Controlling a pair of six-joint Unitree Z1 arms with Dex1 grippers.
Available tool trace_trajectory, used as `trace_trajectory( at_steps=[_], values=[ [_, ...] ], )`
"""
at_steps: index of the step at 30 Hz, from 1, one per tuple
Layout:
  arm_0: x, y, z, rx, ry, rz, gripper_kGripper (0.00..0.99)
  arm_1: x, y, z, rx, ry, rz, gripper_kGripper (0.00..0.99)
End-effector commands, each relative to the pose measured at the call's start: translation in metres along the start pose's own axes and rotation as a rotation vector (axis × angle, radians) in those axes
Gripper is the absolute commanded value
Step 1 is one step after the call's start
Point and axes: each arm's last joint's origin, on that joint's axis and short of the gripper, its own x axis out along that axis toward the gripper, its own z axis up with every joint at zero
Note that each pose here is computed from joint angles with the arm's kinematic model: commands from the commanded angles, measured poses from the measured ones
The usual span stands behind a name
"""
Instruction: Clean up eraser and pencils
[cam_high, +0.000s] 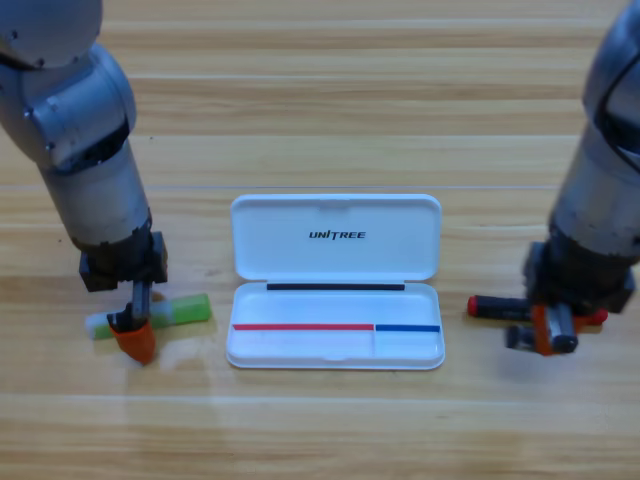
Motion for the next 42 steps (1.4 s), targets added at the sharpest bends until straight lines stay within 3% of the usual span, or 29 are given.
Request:
trace_trajectory(
  at_steps=[1,9,13,16,17,28,35,37,40,42],
  values=[
    [0.025,0.002,-0.009,-0.015,0.027,-0.041,0.916,0.011,0.016,0.046,-0.173,-0.01,0.008,0.0],
    [0.029,0.0,-0.011,-0.004,0.025,-0.027,0.684,0.035,-0.001,0.08,-0.2,-0.013,0.012,0.0],
    [0.026,0.0,-0.012,0.027,0.023,-0.016,0.405,0.046,-0.009,0.087,-0.2,0.001,0.014,0.0],
    [0.02,0.0,-0.013,0.049,0.017,0.004,0.049,0.052,-0.015,0.091,-0.193,0.005,0.017,0.0],
    [0.017,0.0,-0.013,0.049,0.012,0.014,0.0,0.053,-0.017,0.092,-0.19,0.004,0.016,0.0],
    [-0.076,0.0,-0.02,0.021,-0.035,0.137,0.0,0.064,-0.032,0.093,-0.164,0.035,-0.012,0.0],
    [-0.123,-0.011,-0.009,0.033,-0.059,0.155,0.0,0.065,-0.036,0.088,-0.15,0.044,-0.013,0.009],
    [-0.126,-0.014,-0.005,0.039,-0.061,0.156,0.0,0.066,-0.036,0.087,-0.147,0.049,-0.01,0.17],
    [-0.127,-0.019,0.0,0.045,-0.064,0.155,0.0,0.068,-0.036,0.086,-0.141,0.052,-0.008,0.267],
    [-0.127,-0.022,0.002,0.048,-0.066,0.153,0.0,0.069,-0.036,0.086,-0.137,0.055,-0.005,0.382]
  ],
)
